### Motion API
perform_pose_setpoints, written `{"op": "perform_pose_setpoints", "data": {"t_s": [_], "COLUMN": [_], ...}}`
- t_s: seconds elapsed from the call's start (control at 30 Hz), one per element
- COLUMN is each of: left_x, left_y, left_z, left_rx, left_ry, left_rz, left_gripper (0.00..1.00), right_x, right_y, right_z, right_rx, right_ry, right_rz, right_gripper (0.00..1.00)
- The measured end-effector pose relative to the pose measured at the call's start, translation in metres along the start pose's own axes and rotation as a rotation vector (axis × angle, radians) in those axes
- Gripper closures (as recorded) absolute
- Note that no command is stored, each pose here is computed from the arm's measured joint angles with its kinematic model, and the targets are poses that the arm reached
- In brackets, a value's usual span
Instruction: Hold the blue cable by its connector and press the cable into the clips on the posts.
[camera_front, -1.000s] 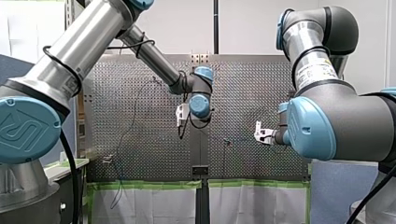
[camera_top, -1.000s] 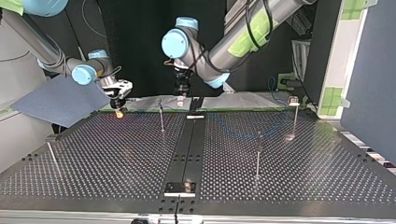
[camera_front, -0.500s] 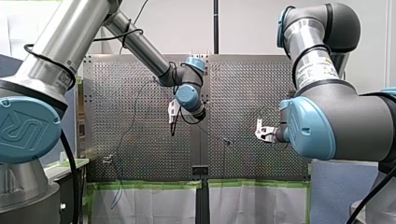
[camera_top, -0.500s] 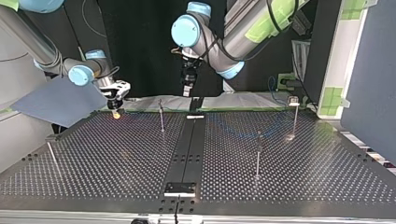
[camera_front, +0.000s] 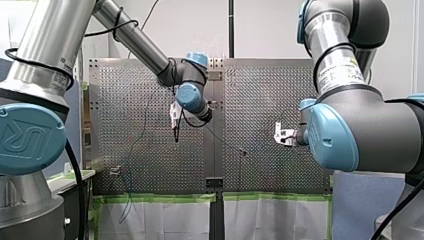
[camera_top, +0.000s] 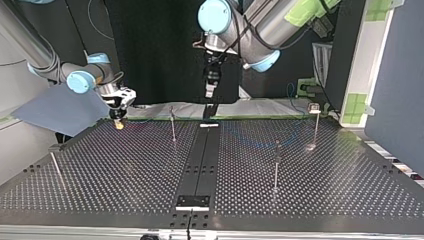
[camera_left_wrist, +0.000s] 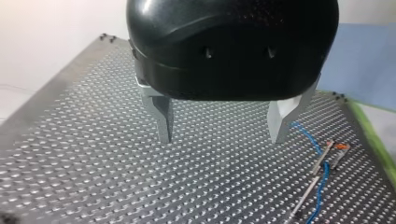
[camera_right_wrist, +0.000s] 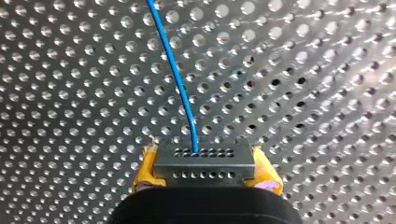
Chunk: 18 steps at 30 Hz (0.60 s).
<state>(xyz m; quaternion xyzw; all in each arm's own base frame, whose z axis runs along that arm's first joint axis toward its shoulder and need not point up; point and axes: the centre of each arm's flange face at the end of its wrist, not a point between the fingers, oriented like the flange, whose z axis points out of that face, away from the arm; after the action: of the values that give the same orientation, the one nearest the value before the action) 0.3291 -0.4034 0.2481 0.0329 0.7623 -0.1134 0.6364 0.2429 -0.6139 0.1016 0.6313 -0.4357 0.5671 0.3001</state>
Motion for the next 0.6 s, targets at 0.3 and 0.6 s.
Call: {"op": "perform_pose_setpoints", "data": {"t_s": [0.3, 0.6], "left_x": [-0.007, -0.006], "left_y": [0.015, 0.024], "left_z": [-0.032, -0.051], "left_rx": [-0.021, -0.003], "left_ry": [-0.029, -0.064], "left_rz": [0.001, 0.036], "left_gripper": [0.00, 0.00], "right_x": [0.021, 0.032], "right_y": [-0.004, -0.011], "right_z": [-0.002, -0.003], "right_rx": [-0.010, -0.006], "right_ry": [0.029, 0.046], "right_rz": [-0.020, -0.041], "right_gripper": [1.00, 1.00]}}
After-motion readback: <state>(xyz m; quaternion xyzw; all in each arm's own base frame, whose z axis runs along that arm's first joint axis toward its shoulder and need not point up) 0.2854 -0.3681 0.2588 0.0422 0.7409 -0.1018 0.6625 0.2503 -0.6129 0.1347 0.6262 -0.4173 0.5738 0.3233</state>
